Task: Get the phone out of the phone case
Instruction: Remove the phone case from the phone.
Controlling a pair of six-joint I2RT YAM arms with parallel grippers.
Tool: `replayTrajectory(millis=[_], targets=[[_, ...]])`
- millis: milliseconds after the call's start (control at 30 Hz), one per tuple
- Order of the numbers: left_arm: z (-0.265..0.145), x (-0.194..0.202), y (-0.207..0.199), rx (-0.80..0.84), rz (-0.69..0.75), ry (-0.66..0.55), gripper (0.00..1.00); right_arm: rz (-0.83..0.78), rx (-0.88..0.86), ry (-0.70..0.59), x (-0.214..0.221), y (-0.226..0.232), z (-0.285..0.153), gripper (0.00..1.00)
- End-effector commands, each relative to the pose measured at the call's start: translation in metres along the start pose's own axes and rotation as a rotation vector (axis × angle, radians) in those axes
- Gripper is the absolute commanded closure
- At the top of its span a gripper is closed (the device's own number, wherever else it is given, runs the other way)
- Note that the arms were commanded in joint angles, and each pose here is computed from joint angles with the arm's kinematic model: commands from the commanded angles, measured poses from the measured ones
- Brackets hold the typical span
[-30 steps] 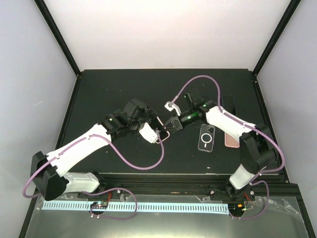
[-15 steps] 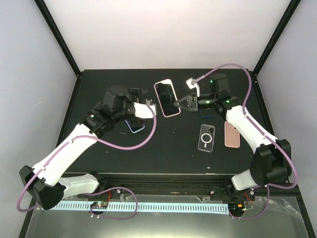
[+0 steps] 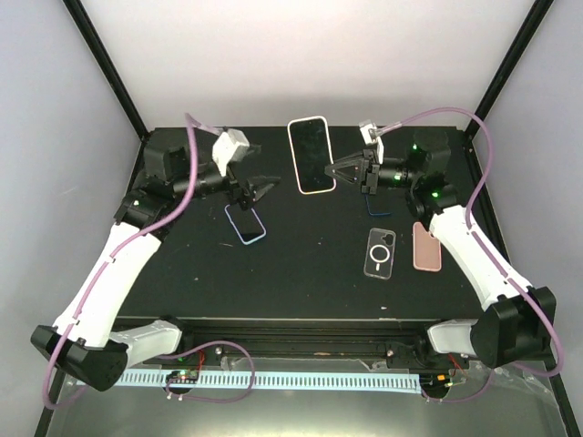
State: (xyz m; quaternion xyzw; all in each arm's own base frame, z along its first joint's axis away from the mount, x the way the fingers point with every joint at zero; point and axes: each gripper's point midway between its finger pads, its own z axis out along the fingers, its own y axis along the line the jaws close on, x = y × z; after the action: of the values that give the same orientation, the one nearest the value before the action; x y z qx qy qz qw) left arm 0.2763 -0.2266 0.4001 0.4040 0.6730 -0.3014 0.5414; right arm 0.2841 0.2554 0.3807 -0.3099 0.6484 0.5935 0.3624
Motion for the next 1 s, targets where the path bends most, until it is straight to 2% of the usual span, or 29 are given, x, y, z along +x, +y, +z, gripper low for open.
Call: replayTrajectory(millis=[0,367,633,867,967], targets=[[-0.013,-0.039,-0.020,0.271,-0.311,-0.174,0.01,-0.076,-0.074,-0.064,-0.018,0.030,-0.006,0.99],[-0.003,-0.043,-0.011,0.348,-0.509,-0.207,0.02,-0.058,-0.134,-0.072,-0.005,0.048,0.001,0.99],[0.011,-0.042,-0.007,0.428,-0.609,-0.201,0.11,-0.062,-0.185,-0.034,0.009,0.063,0.017,0.99],[0.011,-0.049,-0.017,0.460,-0.581,-0.210,0.29,-0.062,-0.180,-0.013,0.021,0.061,0.023,0.99],[0.014,-0.047,-0.018,0.470,-0.596,-0.213,0.41,-0.057,-0.178,-0.008,0.023,0.059,0.024,0.99]])
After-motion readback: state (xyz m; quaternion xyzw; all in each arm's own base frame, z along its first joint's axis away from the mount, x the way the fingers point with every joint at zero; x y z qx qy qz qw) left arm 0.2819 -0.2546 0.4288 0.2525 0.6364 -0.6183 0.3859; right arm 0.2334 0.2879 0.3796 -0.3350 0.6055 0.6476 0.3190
